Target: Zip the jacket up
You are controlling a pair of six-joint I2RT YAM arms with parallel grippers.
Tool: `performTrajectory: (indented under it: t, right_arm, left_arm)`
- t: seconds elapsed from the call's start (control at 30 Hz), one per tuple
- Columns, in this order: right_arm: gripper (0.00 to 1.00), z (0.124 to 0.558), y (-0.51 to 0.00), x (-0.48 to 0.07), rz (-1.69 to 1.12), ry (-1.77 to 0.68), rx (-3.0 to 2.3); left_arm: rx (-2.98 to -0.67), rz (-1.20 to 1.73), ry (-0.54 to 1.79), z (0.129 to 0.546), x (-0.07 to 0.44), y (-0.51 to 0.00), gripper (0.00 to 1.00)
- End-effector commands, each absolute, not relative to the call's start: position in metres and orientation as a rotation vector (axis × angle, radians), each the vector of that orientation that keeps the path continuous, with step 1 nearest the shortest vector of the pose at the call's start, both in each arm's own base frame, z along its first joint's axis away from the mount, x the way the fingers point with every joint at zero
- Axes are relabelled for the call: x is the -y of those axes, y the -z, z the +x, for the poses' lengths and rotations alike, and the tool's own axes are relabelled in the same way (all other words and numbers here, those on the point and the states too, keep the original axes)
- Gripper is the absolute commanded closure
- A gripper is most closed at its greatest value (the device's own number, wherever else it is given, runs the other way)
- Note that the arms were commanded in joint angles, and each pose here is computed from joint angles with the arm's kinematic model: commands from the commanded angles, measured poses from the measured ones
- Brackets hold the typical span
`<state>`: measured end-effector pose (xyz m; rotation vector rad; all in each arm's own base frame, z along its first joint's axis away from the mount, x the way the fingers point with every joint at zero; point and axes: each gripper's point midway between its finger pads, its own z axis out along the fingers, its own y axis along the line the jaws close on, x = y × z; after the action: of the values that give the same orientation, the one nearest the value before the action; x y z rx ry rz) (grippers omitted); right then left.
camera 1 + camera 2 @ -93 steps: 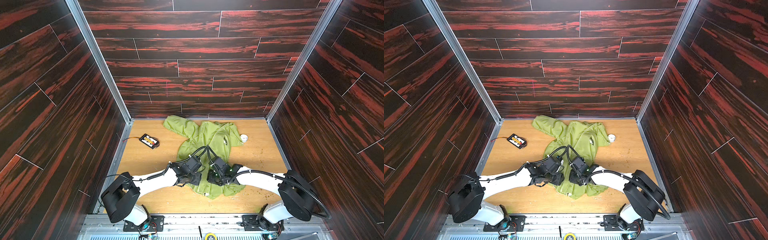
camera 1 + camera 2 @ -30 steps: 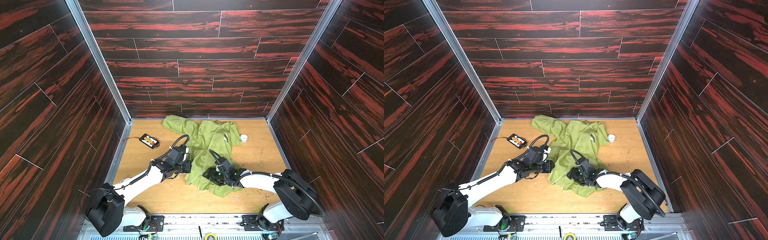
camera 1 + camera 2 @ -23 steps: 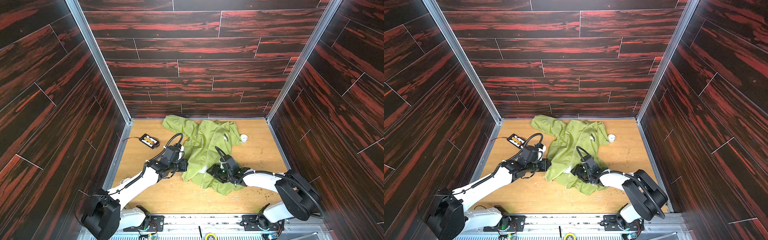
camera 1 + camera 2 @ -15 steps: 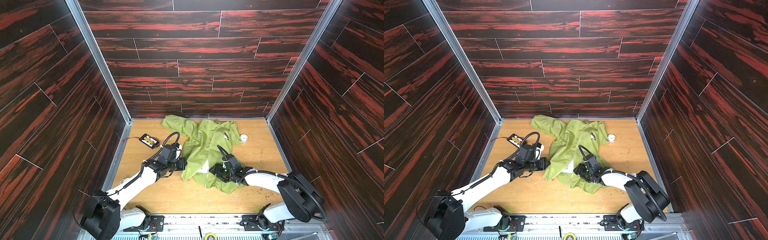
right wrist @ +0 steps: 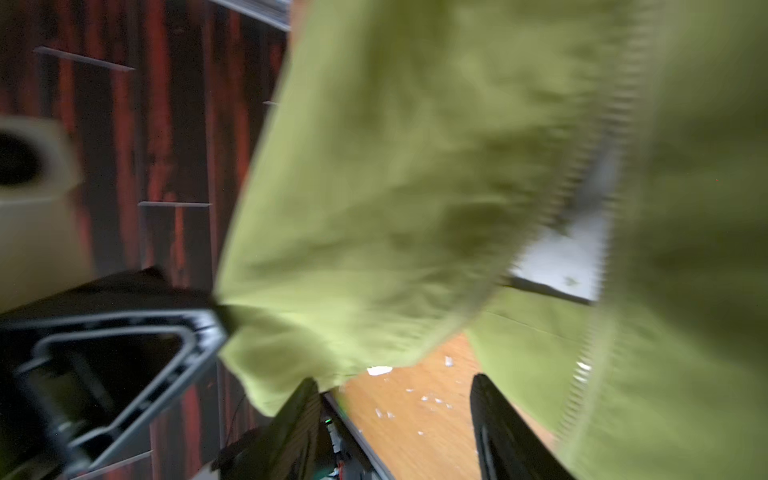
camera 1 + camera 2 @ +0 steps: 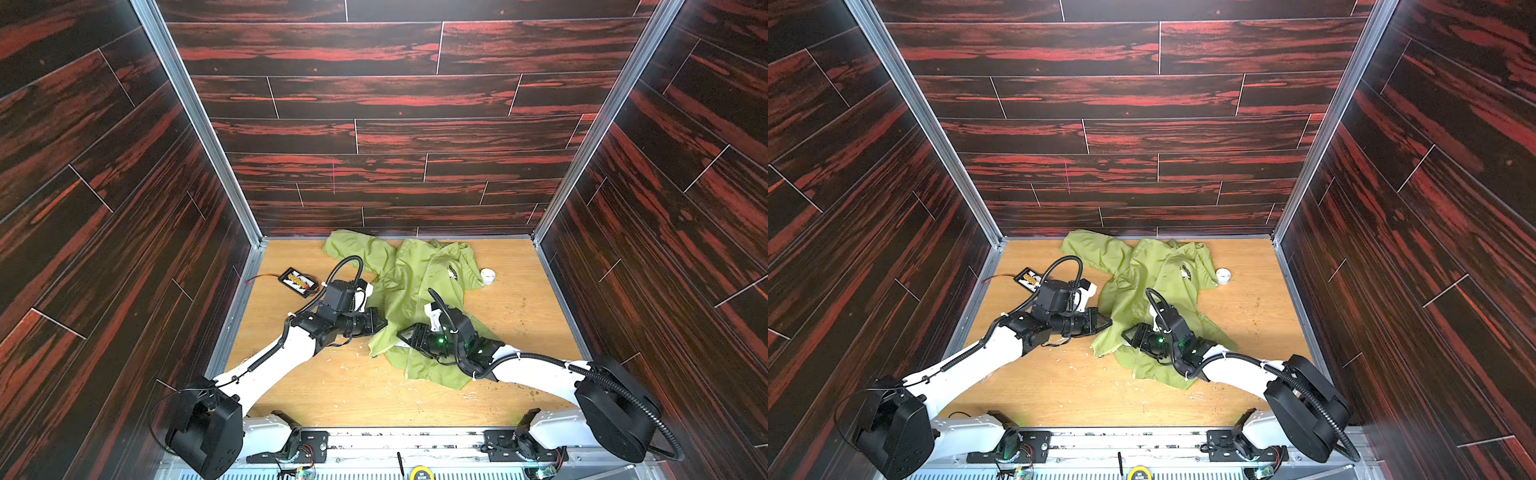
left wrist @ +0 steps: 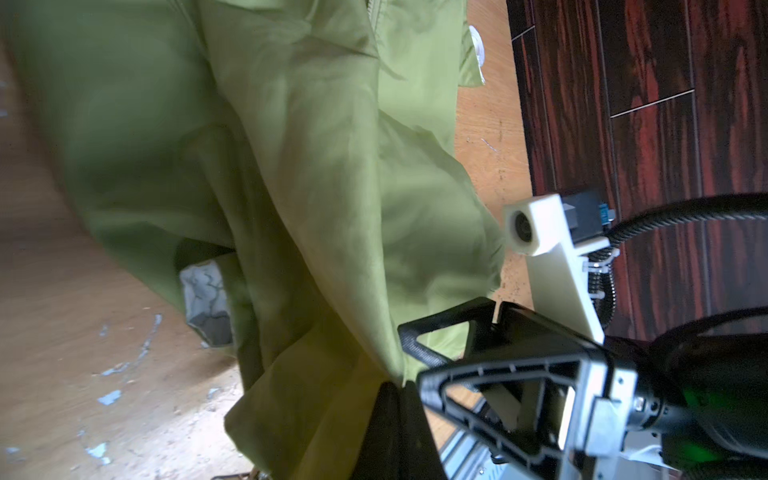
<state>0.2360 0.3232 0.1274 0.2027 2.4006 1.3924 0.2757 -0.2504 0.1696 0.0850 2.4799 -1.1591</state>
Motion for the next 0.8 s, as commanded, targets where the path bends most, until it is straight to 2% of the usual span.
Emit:
performTrajectory:
  t: [0.0, 0.13, 0.4, 0.6, 0.77]
  right_arm:
    - [0.31, 0.24, -0.137, -0.333, 0.245, -1.543, -2.298]
    - [0.23, 0.239, -0.13, -0.334, 0.294, -1.622, -2.254]
    - [0.16, 0.24, -0.124, -0.33, 0.356, -1.708, -2.165]
    - [0.15, 0.242, -0.134, -0.33, 0.362, -1.795, -2.06]
    - [0.21, 0.243, -0.144, -0.328, 0.342, -1.837, -1.977]
  left_arm:
    - [-2.418, 0.078, 1.28, 0.279, 0.261, -0.196, 1.0]
    - [-2.393, 0.05, 1.334, 0.28, 0.265, -0.204, 1.0]
    - [-2.361, -0.012, 1.432, 0.281, 0.271, -0.209, 1.0]
    - [-2.337, -0.065, 1.502, 0.283, 0.275, -0.209, 1.0]
    - [-2.337, -0.087, 1.531, 0.283, 0.277, -0.208, 1.0]
